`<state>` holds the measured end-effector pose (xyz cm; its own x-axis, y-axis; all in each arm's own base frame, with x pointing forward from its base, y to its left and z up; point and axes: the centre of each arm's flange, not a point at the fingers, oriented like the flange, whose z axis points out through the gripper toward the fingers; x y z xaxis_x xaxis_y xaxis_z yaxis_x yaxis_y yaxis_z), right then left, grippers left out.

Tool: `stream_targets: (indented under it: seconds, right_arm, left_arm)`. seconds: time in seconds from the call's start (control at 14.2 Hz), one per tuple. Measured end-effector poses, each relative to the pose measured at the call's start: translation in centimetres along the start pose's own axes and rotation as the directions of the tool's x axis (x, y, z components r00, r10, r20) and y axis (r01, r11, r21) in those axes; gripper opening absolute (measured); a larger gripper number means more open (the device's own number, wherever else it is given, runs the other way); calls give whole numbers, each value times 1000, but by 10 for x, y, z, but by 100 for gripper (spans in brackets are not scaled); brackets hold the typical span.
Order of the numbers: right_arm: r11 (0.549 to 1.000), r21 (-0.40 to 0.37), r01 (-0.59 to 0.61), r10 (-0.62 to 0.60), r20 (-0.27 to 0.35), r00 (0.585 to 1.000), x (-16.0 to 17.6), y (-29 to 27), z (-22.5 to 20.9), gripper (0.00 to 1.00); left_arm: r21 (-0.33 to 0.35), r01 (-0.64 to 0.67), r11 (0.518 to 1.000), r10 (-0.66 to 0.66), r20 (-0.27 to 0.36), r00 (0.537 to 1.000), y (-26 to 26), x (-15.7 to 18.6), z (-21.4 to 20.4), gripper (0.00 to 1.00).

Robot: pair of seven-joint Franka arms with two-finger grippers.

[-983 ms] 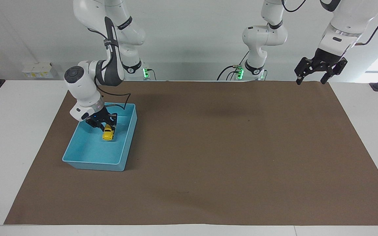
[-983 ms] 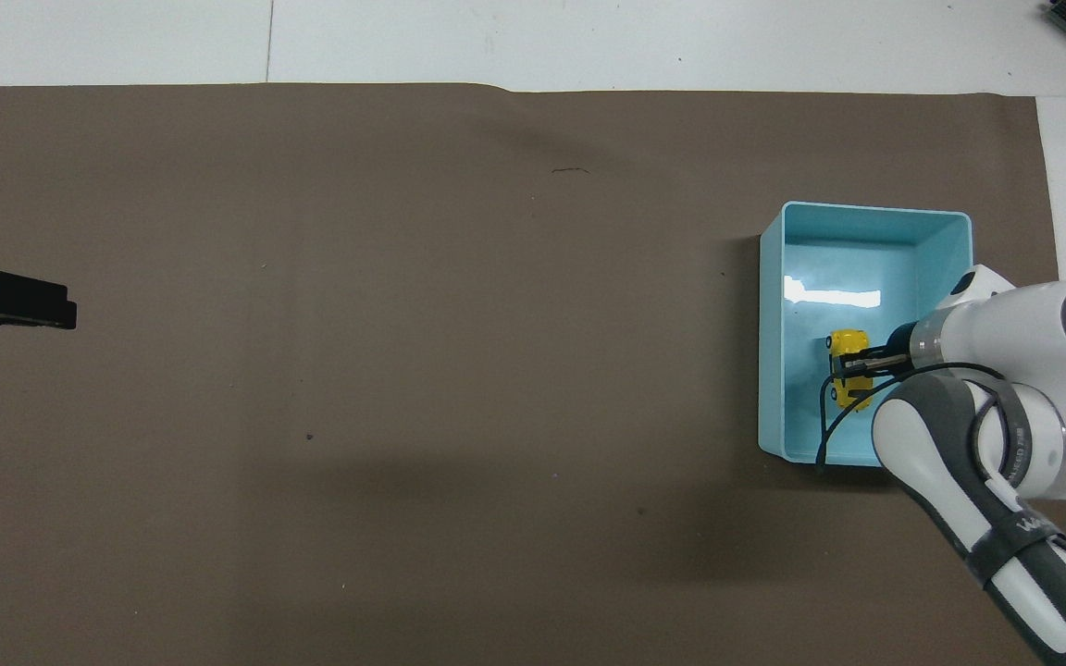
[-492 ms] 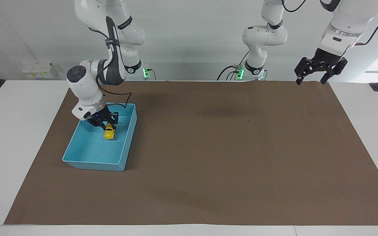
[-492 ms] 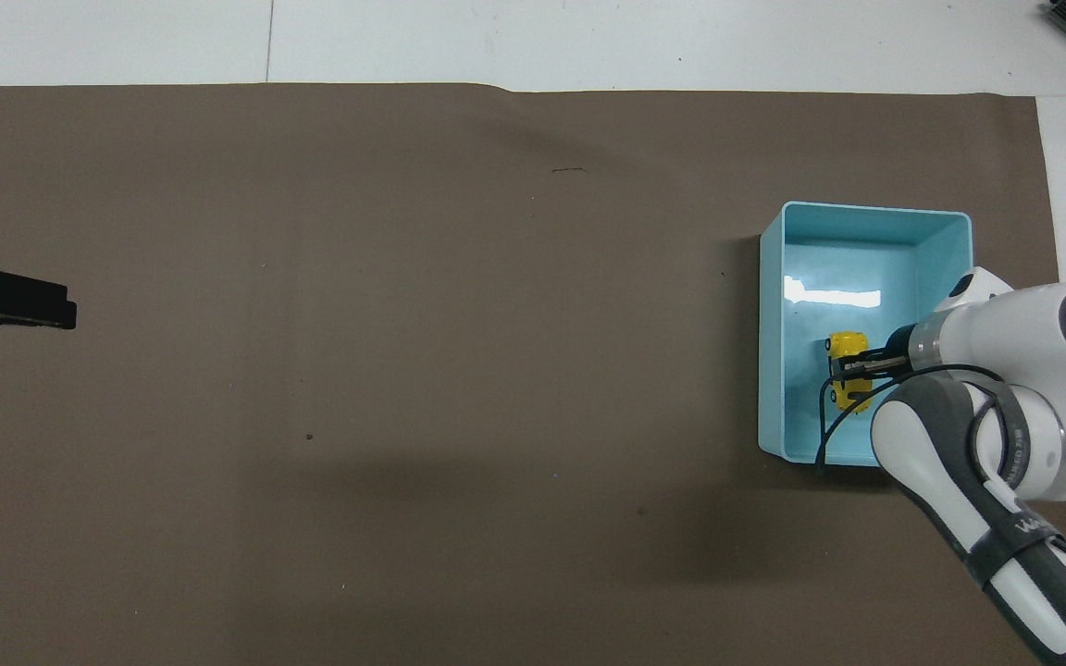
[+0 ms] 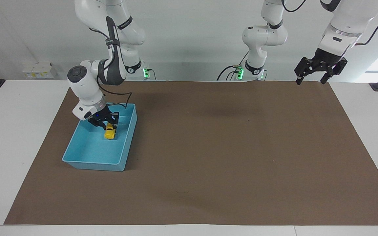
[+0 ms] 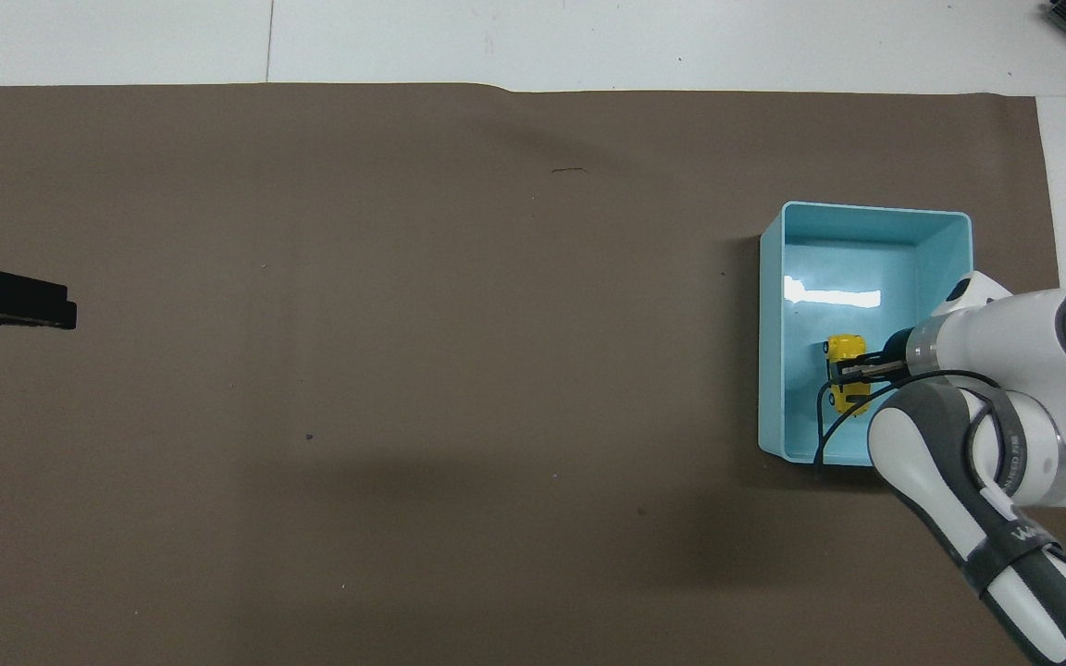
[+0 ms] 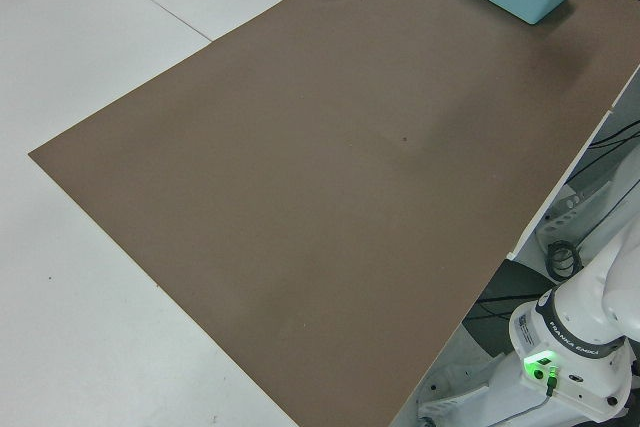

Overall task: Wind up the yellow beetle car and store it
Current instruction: 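Lower the car onto the bin floor and open the right gripper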

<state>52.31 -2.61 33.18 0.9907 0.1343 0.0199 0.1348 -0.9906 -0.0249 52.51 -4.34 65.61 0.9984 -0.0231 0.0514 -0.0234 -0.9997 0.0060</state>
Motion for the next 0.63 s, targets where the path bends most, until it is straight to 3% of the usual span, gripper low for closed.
stream_targets:
  seconds: [0.28, 0.35, 0.63]
  right_arm:
    - [1000, 0, 18, -18, -11, 1000, 6, -8, -3, 94]
    - [1000, -1, 25, -25, -16, 1000, 9, -12, -6, 100]
    - [1000, -6, 23, -23, -45, 999, 23, -9, -27, 100]
  left_arm:
    - [0, 0, 1000, 0, 0, 1000, 0, 0, 0, 100]
    - [0, 0, 1000, 0, 0, 1000, 0, 0, 0, 100]
    - [0, 0, 1000, 0, 0, 1000, 0, 0, 0, 100]
